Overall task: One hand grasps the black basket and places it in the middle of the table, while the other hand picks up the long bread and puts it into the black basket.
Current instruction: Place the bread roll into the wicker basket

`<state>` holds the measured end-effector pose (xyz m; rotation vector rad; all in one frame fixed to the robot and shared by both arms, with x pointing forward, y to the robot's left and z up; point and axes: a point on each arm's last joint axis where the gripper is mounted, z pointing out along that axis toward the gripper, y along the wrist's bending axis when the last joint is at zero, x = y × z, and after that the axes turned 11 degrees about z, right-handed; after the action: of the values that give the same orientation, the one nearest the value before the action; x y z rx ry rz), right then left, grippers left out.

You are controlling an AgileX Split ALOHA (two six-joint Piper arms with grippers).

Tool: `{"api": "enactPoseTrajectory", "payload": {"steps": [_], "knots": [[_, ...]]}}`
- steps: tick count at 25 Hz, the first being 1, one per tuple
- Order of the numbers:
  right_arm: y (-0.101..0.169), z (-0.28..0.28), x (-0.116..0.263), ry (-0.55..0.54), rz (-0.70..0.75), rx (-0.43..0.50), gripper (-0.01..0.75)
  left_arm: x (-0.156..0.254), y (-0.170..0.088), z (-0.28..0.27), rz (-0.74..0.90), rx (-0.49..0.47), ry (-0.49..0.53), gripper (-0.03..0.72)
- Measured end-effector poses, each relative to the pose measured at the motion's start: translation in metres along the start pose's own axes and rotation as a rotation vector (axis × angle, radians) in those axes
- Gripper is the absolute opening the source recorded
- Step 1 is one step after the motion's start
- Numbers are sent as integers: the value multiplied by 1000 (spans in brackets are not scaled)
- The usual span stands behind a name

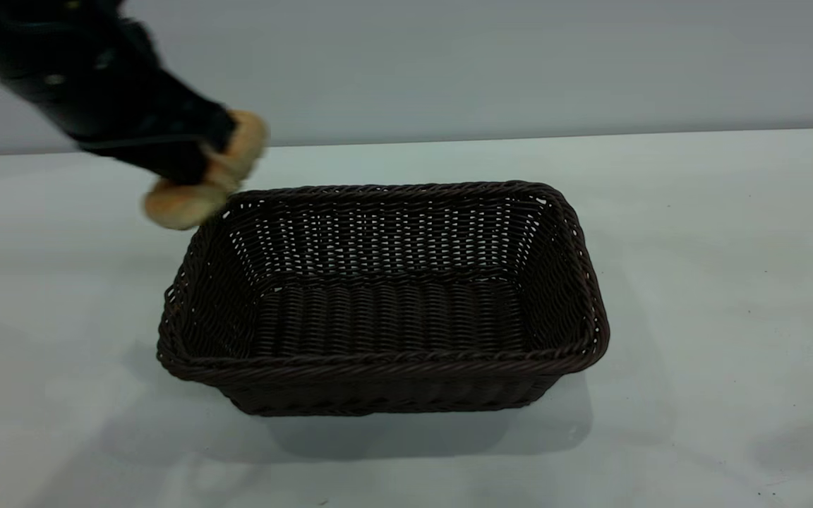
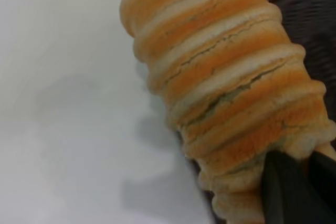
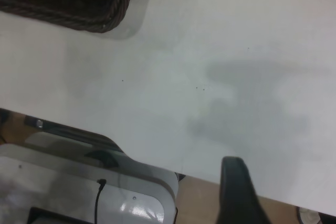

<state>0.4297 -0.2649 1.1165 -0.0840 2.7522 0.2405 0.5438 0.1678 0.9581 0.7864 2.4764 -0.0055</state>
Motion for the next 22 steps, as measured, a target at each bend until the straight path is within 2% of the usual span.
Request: {"api": "enactPoseTrajectory", "payload": {"steps": [5, 10, 13, 19, 22], "knots": [[0, 0, 0, 0, 0, 0, 475, -10, -22, -3, 25, 41, 20, 53], [0, 0, 0, 3, 0, 0, 475, -10, -30, 13, 12, 74, 115, 81], [0, 0, 0, 4, 0, 0, 475, -7, -33, 21, 13, 97, 156, 147], [0, 0, 0, 5, 0, 0, 475, -8, -37, 20, 16, 148, 148, 357], [0, 0, 0, 5, 0, 0, 475, -10, -37, 17, 31, 156, 181, 421]]}}
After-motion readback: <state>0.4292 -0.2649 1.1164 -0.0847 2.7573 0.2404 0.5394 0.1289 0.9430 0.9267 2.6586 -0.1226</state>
